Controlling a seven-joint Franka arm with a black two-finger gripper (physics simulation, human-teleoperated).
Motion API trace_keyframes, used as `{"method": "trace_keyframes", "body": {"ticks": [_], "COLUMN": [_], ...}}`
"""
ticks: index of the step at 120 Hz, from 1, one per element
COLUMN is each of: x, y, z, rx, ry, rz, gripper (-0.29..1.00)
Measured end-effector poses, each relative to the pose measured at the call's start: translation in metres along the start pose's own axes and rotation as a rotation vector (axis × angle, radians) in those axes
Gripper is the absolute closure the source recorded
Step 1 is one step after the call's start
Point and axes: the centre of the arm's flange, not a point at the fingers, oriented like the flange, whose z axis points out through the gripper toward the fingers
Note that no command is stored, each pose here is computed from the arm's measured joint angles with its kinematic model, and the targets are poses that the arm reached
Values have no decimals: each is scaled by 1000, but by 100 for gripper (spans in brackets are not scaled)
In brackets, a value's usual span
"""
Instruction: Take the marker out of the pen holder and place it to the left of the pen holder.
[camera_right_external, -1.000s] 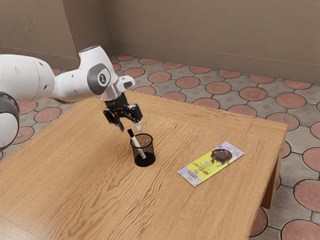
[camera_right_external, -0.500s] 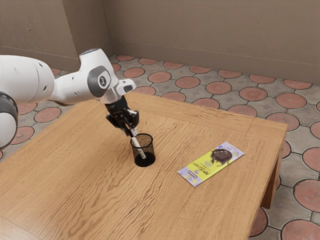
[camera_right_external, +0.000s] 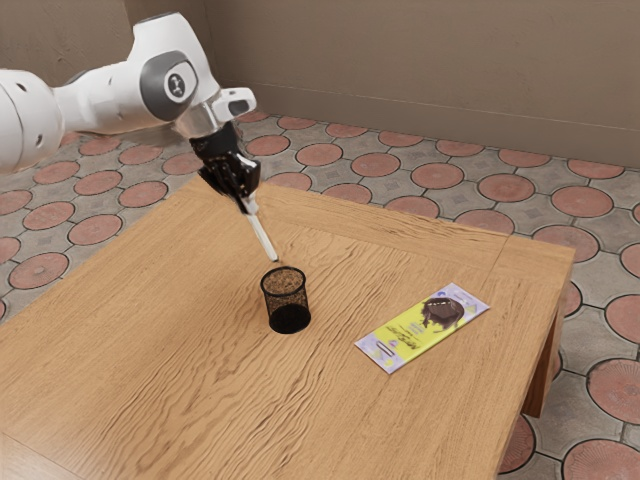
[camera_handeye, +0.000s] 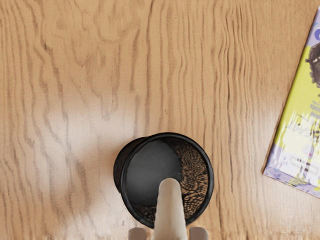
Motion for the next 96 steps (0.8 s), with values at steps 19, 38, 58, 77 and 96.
{"method": "trace_keyframes", "body": {"ticks": [19, 38, 58, 77, 96], "x": [-19, -31, -42, -45, -45], "y": [-21, -44, -75, -83, -90], "z": [-14, 36, 93, 122, 146], "rx": [194, 298, 346, 362, 367], "ry": [-266, -612, -867, -974, -1018], "rz": [12, -57, -157, -200, -229], "gripper": [78, 78, 79, 79, 63]}}
